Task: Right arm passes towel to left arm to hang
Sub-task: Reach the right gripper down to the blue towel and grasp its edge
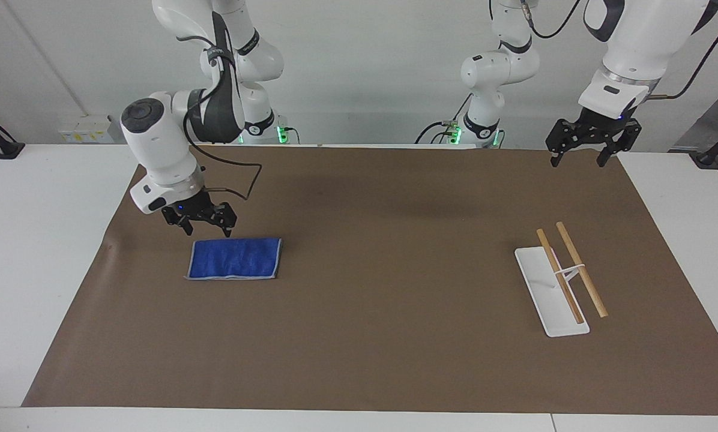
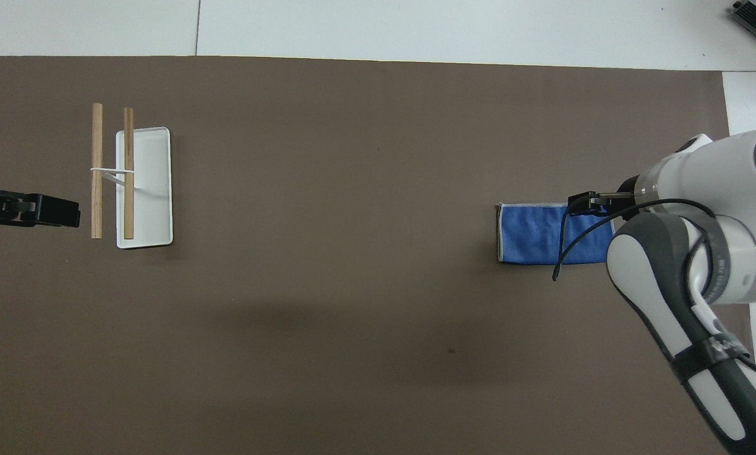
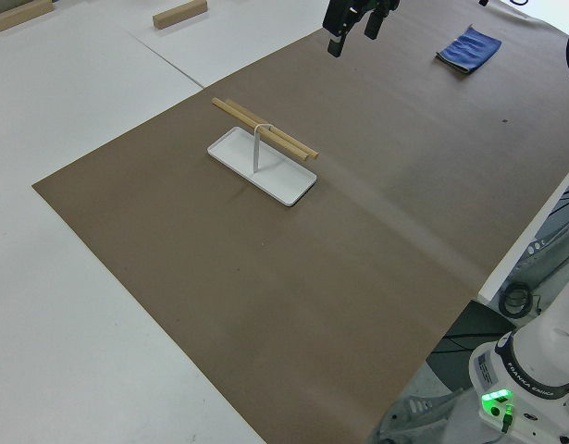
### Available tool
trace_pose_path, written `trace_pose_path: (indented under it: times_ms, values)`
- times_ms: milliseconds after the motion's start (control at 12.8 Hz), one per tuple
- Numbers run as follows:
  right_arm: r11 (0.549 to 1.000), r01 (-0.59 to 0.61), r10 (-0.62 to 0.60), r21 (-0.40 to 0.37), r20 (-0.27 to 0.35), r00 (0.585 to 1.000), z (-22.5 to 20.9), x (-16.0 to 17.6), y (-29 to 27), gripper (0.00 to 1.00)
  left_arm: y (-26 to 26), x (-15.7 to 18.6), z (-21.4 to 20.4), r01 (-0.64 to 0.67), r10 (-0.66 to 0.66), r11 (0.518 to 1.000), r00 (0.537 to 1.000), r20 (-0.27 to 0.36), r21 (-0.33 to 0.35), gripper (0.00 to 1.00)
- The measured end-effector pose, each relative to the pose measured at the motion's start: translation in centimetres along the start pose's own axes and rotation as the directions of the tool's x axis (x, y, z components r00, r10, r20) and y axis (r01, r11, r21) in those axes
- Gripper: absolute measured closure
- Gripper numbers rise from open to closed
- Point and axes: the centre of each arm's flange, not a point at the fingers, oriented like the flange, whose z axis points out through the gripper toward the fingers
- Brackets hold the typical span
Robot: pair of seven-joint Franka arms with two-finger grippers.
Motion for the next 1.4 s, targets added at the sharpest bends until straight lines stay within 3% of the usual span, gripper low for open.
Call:
trace_pose_path:
  times_ms: [546,780,1249,1405]
  values:
    - [1.0,0.009,-0.009,-0.004,-0.024,1.0,9.6,-0.6,-0.4,0.0,0.0,0.0,0.0,0.0,0.0,1.0,1.0,0.0,0.0,0.0]
    - [1.0,0.016,-0.016,-0.007,0.007,1.0,11.2,-1.0,-0.2,0.0,0.0,0.0,0.0,0.0,0.0,1.0,1.0,0.0,0.0,0.0]
    - [1.0,0.018,-0.018,-0.008,-0.016,1.0,11.9,-0.8,0.6,0.0,0.0,0.0,0.0,0.0,0.0,1.0,1.0,0.0,0.0,0.0]
    - [1.0,0.018,-0.018,-0.008,-0.023,1.0,11.6,-0.7,0.6,0.2,0.0,0.0,0.0,0.0,0.0,1.0,1.0,0.0,0.0,0.0]
